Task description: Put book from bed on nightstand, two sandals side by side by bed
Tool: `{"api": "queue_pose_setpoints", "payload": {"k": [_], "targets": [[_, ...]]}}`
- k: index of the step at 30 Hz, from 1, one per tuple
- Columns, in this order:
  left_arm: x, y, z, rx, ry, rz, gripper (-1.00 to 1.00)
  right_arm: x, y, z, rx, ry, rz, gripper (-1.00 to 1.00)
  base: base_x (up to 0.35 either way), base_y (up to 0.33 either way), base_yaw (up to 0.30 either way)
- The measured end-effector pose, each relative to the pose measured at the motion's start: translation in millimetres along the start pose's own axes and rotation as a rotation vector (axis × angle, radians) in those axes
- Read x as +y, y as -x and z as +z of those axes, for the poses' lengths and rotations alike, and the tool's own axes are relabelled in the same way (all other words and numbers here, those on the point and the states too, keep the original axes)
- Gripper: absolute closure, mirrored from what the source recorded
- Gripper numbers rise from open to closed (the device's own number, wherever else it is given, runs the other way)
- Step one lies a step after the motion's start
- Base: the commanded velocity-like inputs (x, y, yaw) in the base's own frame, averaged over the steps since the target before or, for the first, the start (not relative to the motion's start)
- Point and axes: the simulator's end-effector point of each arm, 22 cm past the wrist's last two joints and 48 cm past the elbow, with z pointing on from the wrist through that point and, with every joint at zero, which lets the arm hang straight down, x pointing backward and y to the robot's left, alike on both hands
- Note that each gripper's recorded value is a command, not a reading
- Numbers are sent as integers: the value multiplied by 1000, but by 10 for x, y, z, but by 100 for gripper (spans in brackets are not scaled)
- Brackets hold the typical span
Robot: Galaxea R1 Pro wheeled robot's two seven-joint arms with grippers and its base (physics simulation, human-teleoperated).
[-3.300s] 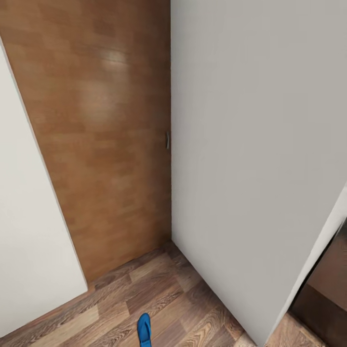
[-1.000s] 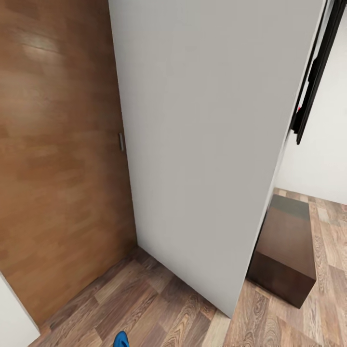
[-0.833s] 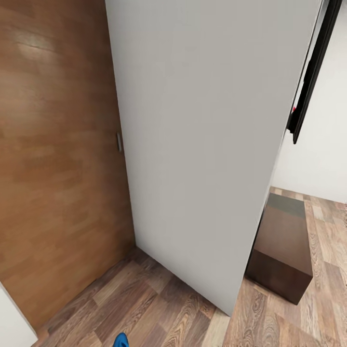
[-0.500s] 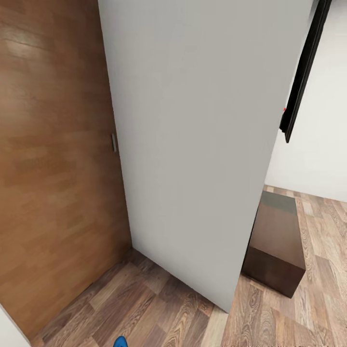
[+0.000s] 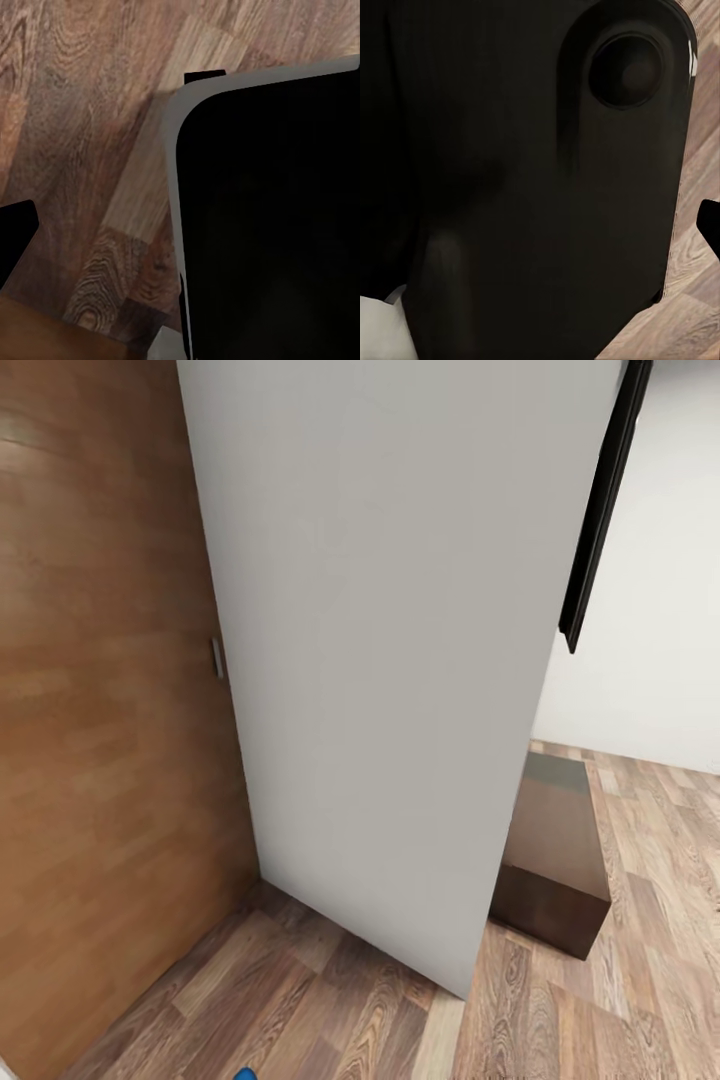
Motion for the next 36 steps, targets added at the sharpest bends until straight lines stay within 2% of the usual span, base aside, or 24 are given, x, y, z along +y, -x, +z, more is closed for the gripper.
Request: {"api": "queue_pose_setpoints", "payload": {"k": [10, 29, 36], "targets": [[1, 0, 0, 0, 1, 0, -100, -1, 2, 0, 0, 0, -3, -100, 0, 54, -110], [1, 16, 1, -3, 1, -1, -100, -26, 14, 0, -3, -1, -28, -100, 0, 3, -9], [-377, 168, 28, 14, -80, 41, -100, -250, -195, -11, 36, -2, -24, -100, 0, 0, 0]]}}
